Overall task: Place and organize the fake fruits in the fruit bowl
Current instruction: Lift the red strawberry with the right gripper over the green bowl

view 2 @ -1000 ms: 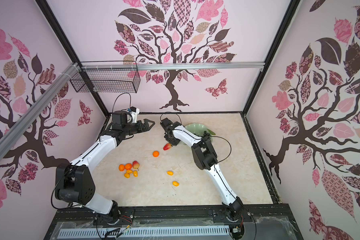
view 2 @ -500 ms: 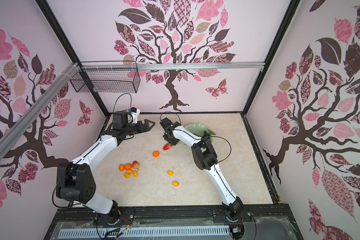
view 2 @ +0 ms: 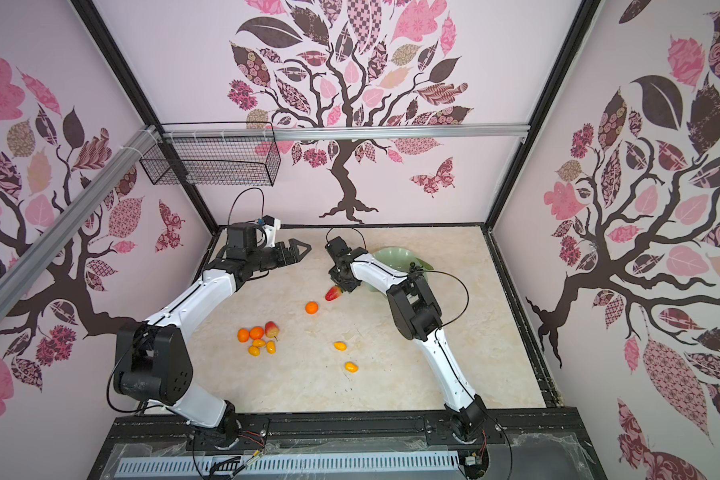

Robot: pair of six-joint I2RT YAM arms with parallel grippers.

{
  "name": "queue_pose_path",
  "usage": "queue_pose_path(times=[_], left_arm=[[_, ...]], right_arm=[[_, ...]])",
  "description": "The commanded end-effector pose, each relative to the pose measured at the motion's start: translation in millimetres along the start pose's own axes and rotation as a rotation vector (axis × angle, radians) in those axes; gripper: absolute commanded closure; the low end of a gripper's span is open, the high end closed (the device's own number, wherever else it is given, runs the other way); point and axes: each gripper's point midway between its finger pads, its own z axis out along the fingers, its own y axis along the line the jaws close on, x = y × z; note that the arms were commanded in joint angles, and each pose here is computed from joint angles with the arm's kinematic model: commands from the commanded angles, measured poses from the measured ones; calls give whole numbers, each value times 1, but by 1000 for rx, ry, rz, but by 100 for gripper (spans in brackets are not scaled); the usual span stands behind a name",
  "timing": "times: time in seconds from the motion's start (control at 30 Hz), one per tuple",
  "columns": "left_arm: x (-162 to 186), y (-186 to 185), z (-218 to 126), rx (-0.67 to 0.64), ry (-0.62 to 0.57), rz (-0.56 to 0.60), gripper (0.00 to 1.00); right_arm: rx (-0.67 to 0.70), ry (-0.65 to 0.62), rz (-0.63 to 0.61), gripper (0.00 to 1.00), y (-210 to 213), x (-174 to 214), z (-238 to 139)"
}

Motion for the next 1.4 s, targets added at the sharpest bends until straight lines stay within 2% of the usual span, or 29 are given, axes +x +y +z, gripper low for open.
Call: queue_pose_path(times=[0.0, 0.3, 0.5, 0.57, 0.8, 1.0, 1.17, 1.37], left_arm=[[-7, -3, -2, 14, -23, 20, 2], [-8, -6, -2, 23, -24, 12, 2], [-10, -6, -6, 22, -33, 10, 2], [-12, -7, -6, 28, -36, 8, 2], [-11, -9, -5, 41, -34, -1, 2], [-12, -14, -5, 71, -42, -14, 2], [-6, -21, 1, 110, -31, -34, 2], [12, -50, 11, 152, 10, 6, 2]], right_arm=[[43, 50, 13, 74, -15, 12, 5], [34, 57, -4, 89, -13, 13, 8], [-23, 36, -57, 100, 14, 5, -9], [-50, 28, -71, 100, 23, 2, -18], [-140, -65, -136, 100, 53, -17, -70], [-176, -188, -255, 100, 62, -38, -125], [-202, -304, -362, 100, 52, -52, -170], [-259, -422, -486, 100, 21, -66, -215]])
